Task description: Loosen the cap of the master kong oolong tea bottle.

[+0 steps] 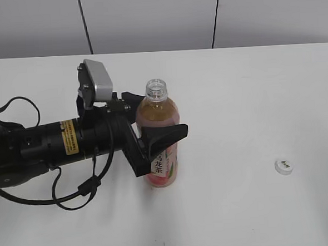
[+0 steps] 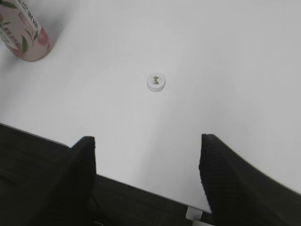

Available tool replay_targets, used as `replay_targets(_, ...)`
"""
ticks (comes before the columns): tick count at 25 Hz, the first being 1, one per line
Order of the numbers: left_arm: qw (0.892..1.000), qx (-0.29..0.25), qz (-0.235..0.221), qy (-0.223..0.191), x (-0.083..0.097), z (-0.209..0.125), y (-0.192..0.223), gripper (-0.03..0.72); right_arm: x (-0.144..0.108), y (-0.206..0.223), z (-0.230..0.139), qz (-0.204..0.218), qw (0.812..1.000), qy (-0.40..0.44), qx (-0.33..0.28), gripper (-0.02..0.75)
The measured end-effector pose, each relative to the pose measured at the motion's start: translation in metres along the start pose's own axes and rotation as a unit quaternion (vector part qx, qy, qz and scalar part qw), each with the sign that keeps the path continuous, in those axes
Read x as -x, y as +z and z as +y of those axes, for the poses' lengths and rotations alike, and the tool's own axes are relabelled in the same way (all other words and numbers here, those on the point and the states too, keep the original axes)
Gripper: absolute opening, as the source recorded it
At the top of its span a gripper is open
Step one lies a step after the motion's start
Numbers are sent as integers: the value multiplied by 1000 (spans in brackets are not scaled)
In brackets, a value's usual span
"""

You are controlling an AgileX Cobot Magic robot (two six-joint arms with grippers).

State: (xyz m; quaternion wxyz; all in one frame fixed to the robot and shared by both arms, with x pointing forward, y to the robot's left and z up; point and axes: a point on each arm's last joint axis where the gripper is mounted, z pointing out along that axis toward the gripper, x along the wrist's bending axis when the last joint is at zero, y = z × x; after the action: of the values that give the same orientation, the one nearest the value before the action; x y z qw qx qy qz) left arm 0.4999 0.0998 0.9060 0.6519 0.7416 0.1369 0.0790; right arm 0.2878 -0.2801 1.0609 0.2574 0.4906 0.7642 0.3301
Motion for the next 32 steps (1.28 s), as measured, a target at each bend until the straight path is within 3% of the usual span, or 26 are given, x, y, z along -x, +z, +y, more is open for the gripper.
replay_targets(8,1000,2,-9,3,2,0,0,572,-1,-5,-2,1,1000,1,19,521)
replay_targets(32,1000,17,12,-7,-2,3,0,576,-2,6,1,8,999,11,36,521)
